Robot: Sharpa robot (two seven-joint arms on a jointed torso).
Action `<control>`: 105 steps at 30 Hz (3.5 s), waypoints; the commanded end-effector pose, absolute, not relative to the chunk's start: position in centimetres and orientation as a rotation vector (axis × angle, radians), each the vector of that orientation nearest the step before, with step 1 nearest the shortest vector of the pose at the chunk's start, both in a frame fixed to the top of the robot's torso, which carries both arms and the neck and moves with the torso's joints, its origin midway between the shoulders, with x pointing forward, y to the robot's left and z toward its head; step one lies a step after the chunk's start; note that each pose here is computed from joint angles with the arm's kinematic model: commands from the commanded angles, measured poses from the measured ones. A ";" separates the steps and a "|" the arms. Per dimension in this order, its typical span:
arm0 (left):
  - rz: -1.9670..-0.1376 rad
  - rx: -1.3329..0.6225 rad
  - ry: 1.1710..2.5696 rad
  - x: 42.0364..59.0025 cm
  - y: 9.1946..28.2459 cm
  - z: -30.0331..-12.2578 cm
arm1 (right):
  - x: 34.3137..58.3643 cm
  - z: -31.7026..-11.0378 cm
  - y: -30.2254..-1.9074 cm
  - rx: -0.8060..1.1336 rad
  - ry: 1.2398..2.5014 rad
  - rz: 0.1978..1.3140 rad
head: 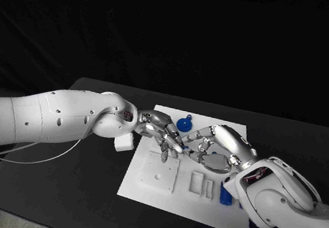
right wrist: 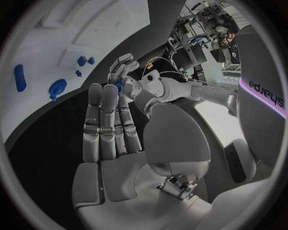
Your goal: Assemble the parts on the task board
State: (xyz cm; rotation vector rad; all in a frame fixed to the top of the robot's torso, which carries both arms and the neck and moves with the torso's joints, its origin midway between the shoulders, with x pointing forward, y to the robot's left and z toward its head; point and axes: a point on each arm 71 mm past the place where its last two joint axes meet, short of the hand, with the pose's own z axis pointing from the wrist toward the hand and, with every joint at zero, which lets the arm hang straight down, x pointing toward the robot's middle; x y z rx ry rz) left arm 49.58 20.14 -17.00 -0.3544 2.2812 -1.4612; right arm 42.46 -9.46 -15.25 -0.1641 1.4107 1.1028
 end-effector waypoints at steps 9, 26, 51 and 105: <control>-1.503 -0.342 2.286 49.3 19.9 -16.8 | 42.3 -15.4 -9.2 -0.206 1.428 1.088; -1.497 -0.337 2.289 49.4 20.0 -16.9 | 42.3 -15.6 -9.1 -0.224 1.439 1.077; -1.485 -0.334 2.304 49.4 20.1 -17.0 | 42.3 -15.6 -9.1 -0.219 1.430 1.075; -1.478 -0.338 2.285 49.4 19.8 -16.9 | 42.3 -15.7 -8.4 -0.229 1.421 1.074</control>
